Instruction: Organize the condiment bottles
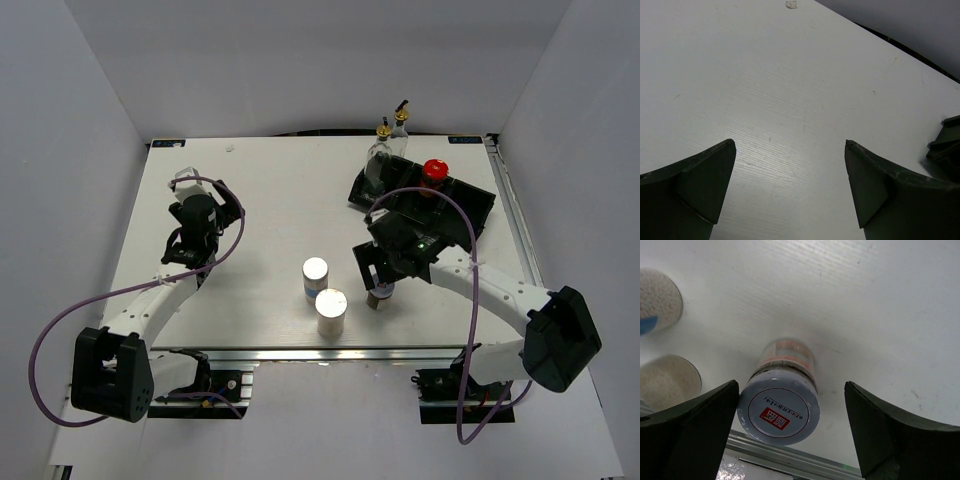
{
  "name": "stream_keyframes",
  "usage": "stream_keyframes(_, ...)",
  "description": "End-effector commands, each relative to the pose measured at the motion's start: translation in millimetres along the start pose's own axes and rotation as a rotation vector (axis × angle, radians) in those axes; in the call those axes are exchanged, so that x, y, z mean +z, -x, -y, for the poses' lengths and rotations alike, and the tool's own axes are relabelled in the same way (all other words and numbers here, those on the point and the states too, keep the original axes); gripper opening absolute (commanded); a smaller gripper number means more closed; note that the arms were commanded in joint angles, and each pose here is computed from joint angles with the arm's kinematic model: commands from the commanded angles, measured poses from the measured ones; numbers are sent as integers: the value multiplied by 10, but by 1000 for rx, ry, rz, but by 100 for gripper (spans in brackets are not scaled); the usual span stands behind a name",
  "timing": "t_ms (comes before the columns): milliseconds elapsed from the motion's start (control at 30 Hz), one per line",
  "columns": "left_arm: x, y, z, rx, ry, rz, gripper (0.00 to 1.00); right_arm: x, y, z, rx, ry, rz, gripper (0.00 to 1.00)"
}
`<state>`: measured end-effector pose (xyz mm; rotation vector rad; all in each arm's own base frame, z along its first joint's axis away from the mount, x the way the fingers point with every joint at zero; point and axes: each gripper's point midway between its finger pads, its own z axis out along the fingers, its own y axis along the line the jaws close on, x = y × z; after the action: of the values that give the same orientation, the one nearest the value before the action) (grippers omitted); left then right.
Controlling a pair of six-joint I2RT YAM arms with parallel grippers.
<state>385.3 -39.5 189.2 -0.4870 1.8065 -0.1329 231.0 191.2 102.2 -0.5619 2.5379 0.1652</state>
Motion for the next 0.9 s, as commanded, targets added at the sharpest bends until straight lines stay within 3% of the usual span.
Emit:
stream_keyframes(0, -18, 60, 50, -1, -28, 13, 98, 27, -306, -55, 22, 27, -115, 89)
stream_keyframes(133, -34, 71, 36, -2, -24, 18, 98, 27, -350, 10, 37, -18, -123, 78)
stream_keyframes(167, -36, 79, 39, -3, -25, 21, 98, 17, -293, 12, 44, -22, -96, 70)
stream_keyframes(200, -40, 72, 38, -2, -24, 20, 98, 8, -230, 20, 48, -26, -71, 50)
stream_keyframes(300, -58, 104, 23, -3, -19, 29, 98, -57, 2, -26, 62, -6, 7, 28)
stream_keyframes(400, -71, 119, 6, -5, -12, 35, 98, -157, 305, 107, 62, -81, 99, 24)
stream_keyframes(533, -86, 132, 3, -7, -14, 43, 98, -342, 751, 567, 140, -327, 245, 21)
stream_keyframes(633, -74, 118, 4, -6, -14, 39, 98, -368, 1134, 709, 192, -309, 362, 21)
stream_keyframes(867, -45, 89, -4, -3, -7, 32, 98, -293, 1676, 1341, 269, -337, 459, 18)
